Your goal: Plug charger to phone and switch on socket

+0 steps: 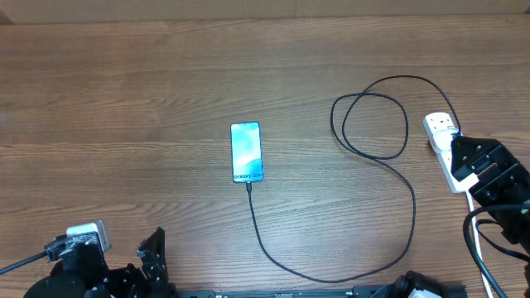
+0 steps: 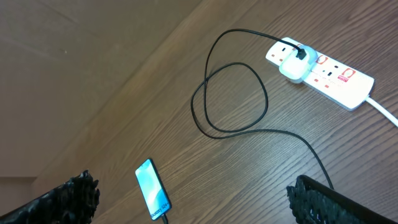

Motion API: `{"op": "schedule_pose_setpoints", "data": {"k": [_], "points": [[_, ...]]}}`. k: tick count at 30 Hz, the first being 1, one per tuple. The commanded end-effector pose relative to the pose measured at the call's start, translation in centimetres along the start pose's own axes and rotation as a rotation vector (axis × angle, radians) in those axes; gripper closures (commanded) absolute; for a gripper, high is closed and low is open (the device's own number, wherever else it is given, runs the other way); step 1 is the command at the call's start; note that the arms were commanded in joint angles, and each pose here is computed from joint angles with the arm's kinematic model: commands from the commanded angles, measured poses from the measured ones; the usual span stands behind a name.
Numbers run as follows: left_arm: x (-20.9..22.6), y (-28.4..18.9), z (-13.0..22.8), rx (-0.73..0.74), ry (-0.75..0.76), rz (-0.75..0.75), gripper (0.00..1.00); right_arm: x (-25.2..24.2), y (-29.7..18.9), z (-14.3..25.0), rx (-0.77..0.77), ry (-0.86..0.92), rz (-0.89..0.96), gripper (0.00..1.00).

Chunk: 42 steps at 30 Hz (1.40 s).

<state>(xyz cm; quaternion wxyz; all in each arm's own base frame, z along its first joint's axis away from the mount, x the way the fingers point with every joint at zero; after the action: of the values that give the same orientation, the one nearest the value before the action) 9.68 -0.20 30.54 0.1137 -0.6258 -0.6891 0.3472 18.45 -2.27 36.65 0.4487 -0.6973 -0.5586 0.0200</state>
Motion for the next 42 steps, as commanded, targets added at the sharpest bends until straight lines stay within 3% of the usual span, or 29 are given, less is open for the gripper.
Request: {"op": "schedule_pose_setpoints", "data": {"k": [1, 11, 15, 31, 42], "points": [[0.1, 0.0, -0.1, -0.006, 0.009, -0.002, 0.0, 0.2, -0.1, 0.2, 0.006, -0.023, -0.009, 0.0], [0.1, 0.0, -0.1, -0.006, 0.009, -0.002, 0.01, -1.3, 1.5, 2.6, 0.119, -0.033, 0.03, 0.0], [0.1, 0.0, -0.1, -0.006, 0.009, -0.002, 0.0, -1.5, 3.4, 3.0, 0.084, -0.078, -0.011, 0.0], [0.1, 0.0, -0.1, -0.006, 0.009, -0.002, 0.01, 1.0, 8.5, 7.5, -0.406, -0.403, -0.456, 0.0], [0.1, 0.0, -0.1, -0.006, 0.009, -0.002, 0.01, 0.6, 8.3, 8.0, -0.683, -0.452, -0.566, 0.0]]}}
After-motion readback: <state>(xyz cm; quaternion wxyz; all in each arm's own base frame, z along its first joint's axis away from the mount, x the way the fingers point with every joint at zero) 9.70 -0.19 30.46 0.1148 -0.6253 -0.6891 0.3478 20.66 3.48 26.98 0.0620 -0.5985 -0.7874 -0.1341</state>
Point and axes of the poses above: each gripper's point midway between its finger pads, its own y axis out along the fingers, its own x axis along the line the jaws close on, z = x × y, the point moved 1 cm from there along -y, back along the fingers, and after that the axes turned 5 degrees about -y, right-handed, at the moved point
